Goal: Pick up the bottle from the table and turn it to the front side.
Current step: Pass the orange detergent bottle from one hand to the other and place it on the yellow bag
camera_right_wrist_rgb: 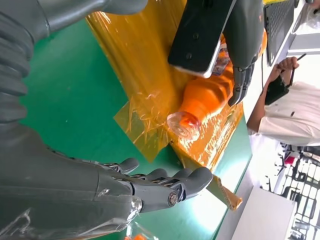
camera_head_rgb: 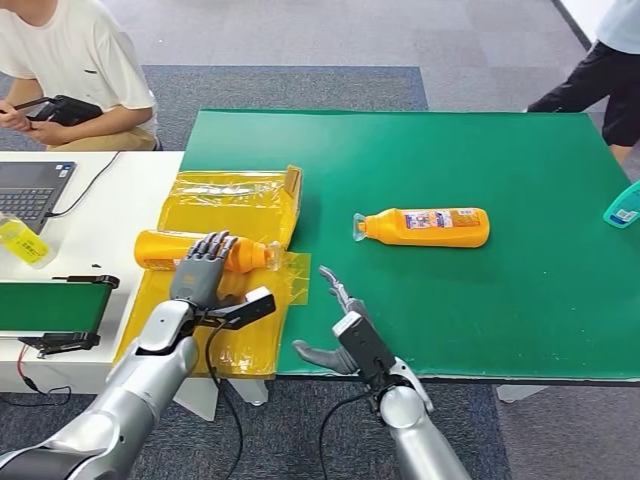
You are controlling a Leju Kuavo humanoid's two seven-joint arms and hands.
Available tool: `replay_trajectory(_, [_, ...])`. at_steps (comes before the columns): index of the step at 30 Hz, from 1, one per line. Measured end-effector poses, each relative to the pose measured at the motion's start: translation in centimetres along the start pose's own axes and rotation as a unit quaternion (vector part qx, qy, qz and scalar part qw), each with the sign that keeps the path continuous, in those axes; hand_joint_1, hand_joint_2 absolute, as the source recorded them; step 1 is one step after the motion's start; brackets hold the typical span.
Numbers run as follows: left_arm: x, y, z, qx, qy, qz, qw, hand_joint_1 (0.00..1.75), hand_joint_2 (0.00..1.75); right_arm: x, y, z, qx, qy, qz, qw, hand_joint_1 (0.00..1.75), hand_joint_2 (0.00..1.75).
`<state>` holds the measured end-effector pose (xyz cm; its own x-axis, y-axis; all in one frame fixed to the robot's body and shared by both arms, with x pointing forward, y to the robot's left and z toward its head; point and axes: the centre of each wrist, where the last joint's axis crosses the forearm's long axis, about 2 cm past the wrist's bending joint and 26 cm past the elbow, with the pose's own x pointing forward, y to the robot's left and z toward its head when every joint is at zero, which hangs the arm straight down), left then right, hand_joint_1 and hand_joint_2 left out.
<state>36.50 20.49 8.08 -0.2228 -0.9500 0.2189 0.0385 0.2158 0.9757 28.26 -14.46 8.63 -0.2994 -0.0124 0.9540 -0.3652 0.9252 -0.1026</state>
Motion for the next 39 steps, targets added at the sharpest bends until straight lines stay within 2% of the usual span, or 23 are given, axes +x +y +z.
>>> replay_trajectory(3, [1.1,-0.1,0.7,-0.003,-0.011,0.074,0.997,0.0,1.75,0.0,-0.4,0.4,-0.014,0.002,0.003,1.0,0.0,1.75])
replay_trajectory(6, [2.4,0.2,1.5,-0.042,-0.005,0.158,0.987,0.0,1.75,0.1,-1.0,1.1,-0.031,0.007,0.007,0.999,0.0,1.75])
replay_trajectory(11, [3.8,0.1,3.3,-0.059,-0.017,0.192,0.979,0.0,1.75,0.6,-2.4,1.8,-0.052,0.005,0.016,0.999,0.0,1.75])
replay_trajectory(15, [4.6,-0.5,4.7,-0.062,-0.028,0.194,0.979,0.0,1.75,0.8,-2.9,2.1,-0.062,0.004,0.019,0.998,0.0,1.75])
replay_trajectory(33, [7.4,1.2,7.0,-0.012,-0.061,0.184,0.981,0.0,1.75,1.2,-3.9,2.8,-0.086,0.004,0.033,0.996,0.0,1.75])
replay_trajectory(35, [7.6,1.6,7.6,0.011,-0.051,0.165,0.985,0.0,1.75,1.1,-4.0,3.1,-0.091,0.009,0.034,0.995,0.0,1.75])
replay_trajectory(39, [7.8,3.3,7.7,0.074,0.001,0.039,0.997,0.0,1.75,1.1,-4.0,3.5,-0.095,0.017,0.04,0.995,0.0,1.75])
